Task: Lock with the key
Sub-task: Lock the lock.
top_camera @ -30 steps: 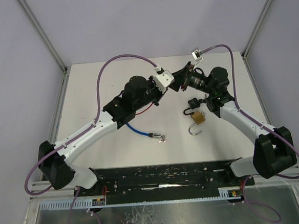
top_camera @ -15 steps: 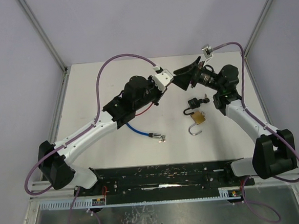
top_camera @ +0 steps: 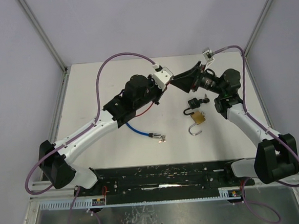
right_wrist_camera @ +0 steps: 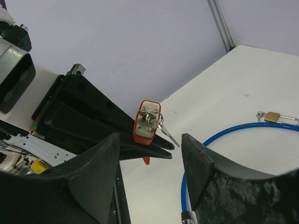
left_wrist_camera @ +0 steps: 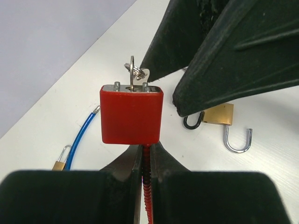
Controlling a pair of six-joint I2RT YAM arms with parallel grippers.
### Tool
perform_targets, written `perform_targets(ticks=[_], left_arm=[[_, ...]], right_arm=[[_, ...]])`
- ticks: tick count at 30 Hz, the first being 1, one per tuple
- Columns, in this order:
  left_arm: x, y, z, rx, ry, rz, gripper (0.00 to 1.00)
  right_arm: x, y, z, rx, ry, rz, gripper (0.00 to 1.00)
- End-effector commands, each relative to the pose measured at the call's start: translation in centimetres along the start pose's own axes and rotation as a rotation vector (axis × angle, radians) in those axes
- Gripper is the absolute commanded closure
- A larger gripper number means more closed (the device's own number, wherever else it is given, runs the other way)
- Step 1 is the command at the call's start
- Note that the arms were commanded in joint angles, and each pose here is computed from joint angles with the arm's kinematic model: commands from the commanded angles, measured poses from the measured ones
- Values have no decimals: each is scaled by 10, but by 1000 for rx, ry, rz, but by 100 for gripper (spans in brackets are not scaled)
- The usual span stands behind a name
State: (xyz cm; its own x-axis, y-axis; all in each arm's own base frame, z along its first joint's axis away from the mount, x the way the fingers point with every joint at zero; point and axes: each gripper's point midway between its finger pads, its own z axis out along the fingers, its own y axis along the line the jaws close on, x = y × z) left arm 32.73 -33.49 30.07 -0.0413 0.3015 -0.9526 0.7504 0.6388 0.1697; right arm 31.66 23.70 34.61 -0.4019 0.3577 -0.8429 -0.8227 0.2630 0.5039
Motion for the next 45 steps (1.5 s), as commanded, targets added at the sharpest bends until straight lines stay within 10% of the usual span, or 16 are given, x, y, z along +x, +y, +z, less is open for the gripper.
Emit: perform_targets(ticks=[1, 31, 45], left_arm=[[-25, 7, 1, -31, -60, -29, 100], [-25, -1, 2, 7, -72, -61, 100], [-26, -5, 6, 22, -71, -67, 100]], right_arm=[[-4, 21, -4, -43, -6, -25, 40], [-8, 13, 32, 9, -42, 79, 45], [-6, 16, 36, -14, -38, 31, 80]])
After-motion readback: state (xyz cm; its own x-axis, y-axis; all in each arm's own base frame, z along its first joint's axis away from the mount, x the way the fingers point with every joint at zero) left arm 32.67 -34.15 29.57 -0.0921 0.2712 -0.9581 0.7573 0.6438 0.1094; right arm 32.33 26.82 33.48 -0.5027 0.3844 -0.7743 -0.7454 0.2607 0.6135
